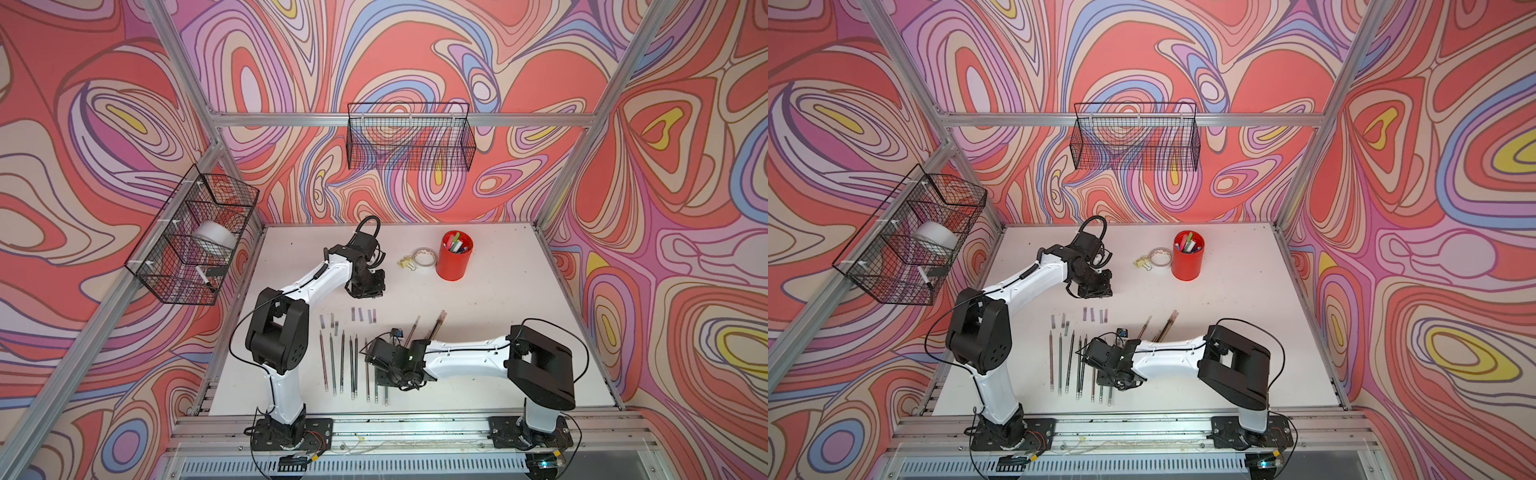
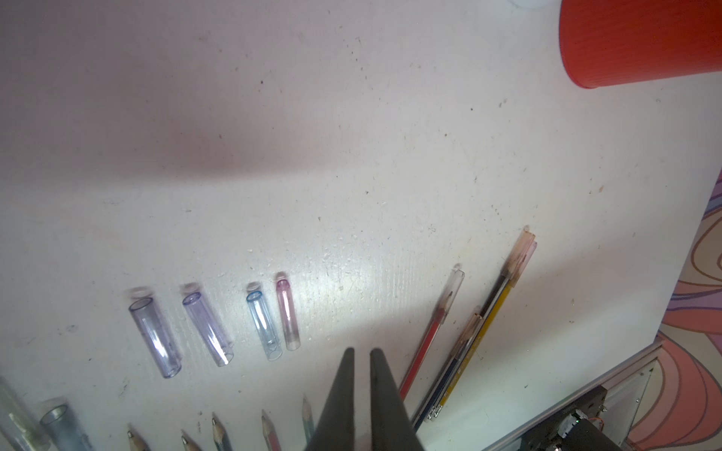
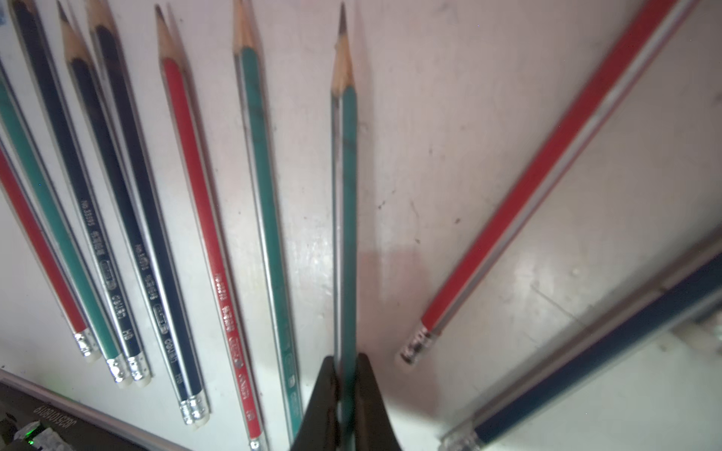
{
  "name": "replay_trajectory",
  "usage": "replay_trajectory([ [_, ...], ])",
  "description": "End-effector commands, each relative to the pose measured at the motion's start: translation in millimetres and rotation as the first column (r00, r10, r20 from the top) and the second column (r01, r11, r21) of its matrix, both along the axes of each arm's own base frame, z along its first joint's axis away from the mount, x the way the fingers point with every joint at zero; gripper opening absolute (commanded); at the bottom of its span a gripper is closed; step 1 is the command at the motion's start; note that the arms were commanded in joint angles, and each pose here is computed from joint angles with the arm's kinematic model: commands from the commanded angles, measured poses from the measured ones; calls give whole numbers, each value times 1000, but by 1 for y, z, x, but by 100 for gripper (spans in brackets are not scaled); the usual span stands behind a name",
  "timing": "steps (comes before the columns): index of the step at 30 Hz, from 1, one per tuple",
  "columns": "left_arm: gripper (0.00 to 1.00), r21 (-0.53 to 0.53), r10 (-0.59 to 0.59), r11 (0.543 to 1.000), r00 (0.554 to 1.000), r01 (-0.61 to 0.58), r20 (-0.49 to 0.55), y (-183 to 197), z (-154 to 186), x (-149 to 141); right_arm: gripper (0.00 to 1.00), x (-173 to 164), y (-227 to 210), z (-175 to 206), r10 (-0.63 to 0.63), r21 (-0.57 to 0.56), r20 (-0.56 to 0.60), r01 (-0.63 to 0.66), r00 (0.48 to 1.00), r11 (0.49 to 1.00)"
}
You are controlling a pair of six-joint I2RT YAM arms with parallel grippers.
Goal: Remove the protective cover of the pencils
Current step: Place the pencil at the center of the board.
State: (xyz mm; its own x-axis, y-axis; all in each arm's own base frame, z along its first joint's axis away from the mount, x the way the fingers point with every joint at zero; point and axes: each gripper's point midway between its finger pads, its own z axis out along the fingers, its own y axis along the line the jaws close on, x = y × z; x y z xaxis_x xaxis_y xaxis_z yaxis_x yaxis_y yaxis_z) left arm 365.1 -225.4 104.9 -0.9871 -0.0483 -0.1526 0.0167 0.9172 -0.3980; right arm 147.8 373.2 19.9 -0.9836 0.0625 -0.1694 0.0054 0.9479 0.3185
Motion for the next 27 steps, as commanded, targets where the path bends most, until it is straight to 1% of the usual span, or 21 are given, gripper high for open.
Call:
replay_trajectory([
  [1,0,15,-27,1000,999,27,-23,-3,0,-4,9,-1,0,-7,-8,-25,-17,8,1000,1000],
  [6,0,39,-37,999,999,38,-30,-4,-4,-7,17,-2,0,-13,-12,-48,-36,11,999,999],
  [9,0,59,-40,997,998,43,-49,-4,-8,-8,17,-3,0,-15,-12,-51,-38,10,999,999],
  [11,0,95,-36,995,997,42,-62,0,-13,-10,17,0,2,-11,-14,-41,-29,13,999,999],
  [15,0,93,-45,994,995,53,-88,-3,-18,-12,17,1,4,-8,-12,-28,-21,12,1000,1000],
  [20,0,100,-67,992,993,77,-102,-9,-22,-15,18,11,11,18,2,-11,37,-1,999,1000],
  [27,0,114,-78,989,986,95,-146,-12,-33,-20,25,22,-1,60,-37,40,134,32,990,999],
])
